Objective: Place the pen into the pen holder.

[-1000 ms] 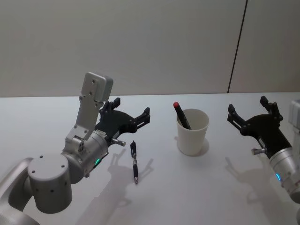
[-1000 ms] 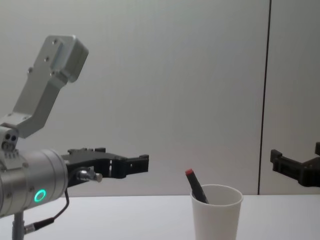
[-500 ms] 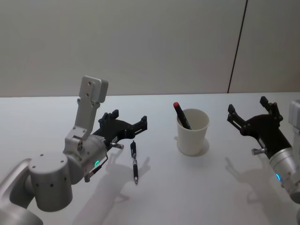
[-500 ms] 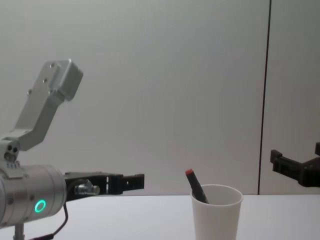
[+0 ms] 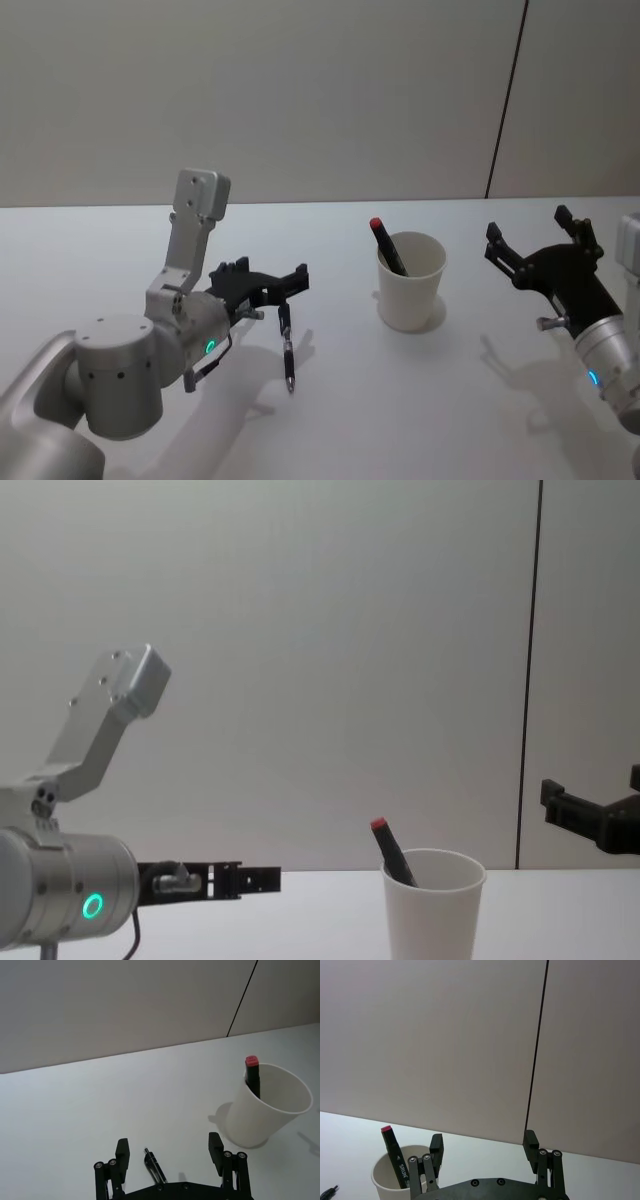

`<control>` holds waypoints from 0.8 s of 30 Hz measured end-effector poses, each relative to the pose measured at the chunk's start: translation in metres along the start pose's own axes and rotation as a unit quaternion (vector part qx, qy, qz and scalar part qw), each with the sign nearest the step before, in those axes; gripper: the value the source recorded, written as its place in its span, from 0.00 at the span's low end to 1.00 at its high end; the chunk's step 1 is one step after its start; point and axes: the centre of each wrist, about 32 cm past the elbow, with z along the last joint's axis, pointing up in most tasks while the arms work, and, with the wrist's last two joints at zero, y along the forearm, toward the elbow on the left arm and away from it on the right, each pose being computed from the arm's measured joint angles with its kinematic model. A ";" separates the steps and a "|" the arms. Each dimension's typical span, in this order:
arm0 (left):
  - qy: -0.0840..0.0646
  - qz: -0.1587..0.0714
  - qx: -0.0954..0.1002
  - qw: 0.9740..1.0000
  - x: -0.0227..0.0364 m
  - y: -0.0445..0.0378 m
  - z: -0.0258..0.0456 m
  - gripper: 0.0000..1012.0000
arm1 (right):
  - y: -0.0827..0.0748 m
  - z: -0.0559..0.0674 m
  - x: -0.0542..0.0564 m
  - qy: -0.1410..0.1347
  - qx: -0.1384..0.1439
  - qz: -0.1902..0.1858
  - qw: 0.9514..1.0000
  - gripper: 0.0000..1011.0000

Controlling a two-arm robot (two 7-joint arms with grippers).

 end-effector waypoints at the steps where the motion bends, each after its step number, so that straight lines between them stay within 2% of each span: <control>1: 0.002 0.001 0.004 1.000 0.0001 -0.0008 0.0000 0.99 | 0.000 0.000 0.000 0.000 0.000 0.000 1.000 0.99; 9: 0.016 0.015 0.037 0.999 0.0003 -0.0098 0.0023 0.99 | 0.000 0.000 0.000 0.000 0.000 0.000 1.000 0.99; 12: 0.020 0.022 0.057 0.998 -0.0004 -0.0149 0.0041 0.99 | 0.000 0.000 0.000 0.000 0.000 0.000 1.000 0.99; 18: 0.022 0.031 0.084 0.996 -0.0027 -0.0224 0.0065 0.99 | 0.000 0.000 0.000 0.000 0.000 0.000 1.000 0.99; 24: 0.017 0.041 0.112 0.993 -0.0063 -0.0300 0.0078 0.99 | 0.000 0.000 0.000 0.000 0.000 0.000 1.000 0.99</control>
